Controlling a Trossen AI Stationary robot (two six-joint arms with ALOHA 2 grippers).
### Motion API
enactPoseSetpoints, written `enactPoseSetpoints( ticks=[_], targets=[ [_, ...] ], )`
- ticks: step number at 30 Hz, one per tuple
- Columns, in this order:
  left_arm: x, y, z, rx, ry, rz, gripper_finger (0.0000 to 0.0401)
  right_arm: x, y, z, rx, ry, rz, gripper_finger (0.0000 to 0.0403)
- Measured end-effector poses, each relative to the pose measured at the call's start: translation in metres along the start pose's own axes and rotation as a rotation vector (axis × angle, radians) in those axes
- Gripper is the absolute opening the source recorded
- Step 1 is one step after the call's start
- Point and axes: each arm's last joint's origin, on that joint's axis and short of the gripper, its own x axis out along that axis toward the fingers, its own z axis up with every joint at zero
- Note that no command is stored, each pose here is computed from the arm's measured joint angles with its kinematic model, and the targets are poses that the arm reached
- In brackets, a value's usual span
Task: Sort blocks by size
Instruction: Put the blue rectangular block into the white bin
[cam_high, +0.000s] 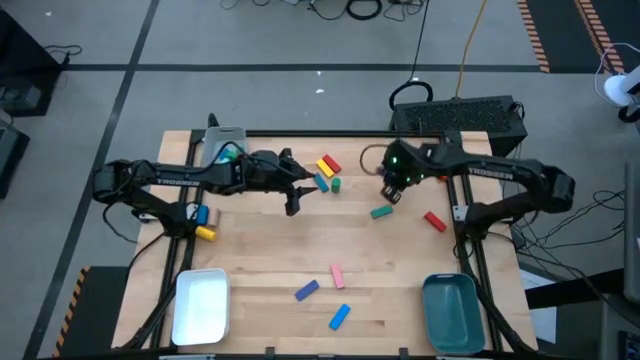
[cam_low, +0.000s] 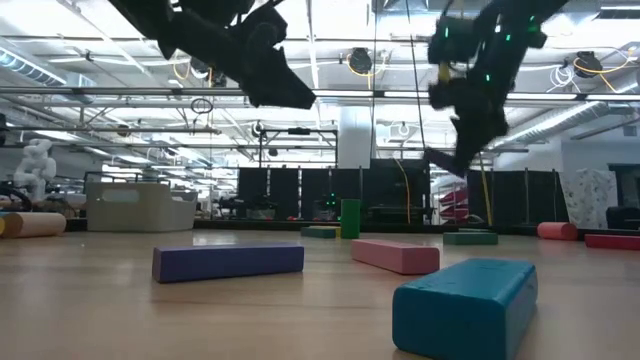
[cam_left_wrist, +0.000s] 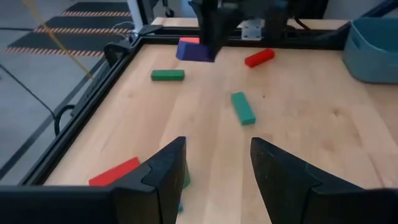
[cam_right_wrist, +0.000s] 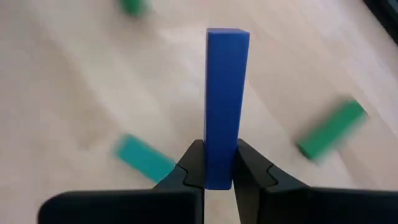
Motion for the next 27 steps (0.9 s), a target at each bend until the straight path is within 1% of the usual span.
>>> enactPoseSetpoints(
  ticks=[3,6,10,15,19,23,27],
  targets=[
    [0.000,-0.005,0.002,0.008,-0.016,-0.017,0.0183,-0.005,0.030,0.002,-0.098,-0.106,0.079,0.0028],
    [0.002,-0.010,0.003,-0.016,-0.031,-0.050,0.0183,-0.008,0.057,0.005,-0.175,-0.214,0.149,0.0028],
    [0.010,-0.018,0.001,-0.033,-0.047,-0.074,0.0194,-0.011,0.083,0.008,-0.265,-0.350,0.178,0.0028],
    [0.023,-0.027,-0.003,-0.042,-0.069,-0.098,0.0243,-0.016,0.101,0.009,-0.302,-0.446,0.229,0.0028],
    [0.030,-0.029,-0.001,-0.037,-0.119,-0.102,0.0277,-0.019,0.110,0.010,-0.334,-0.500,0.259,0.0028],
    [0.033,-0.032,0.001,-0.034,-0.163,-0.107,0.0280,-0.016,0.120,0.010,-0.361,-0.532,0.280,0.0028],
    [0.035,-0.036,0.001,-0.032,-0.184,-0.119,0.0261,-0.009,0.128,0.010,-0.386,-0.536,0.289,0.0028]
  ],
)
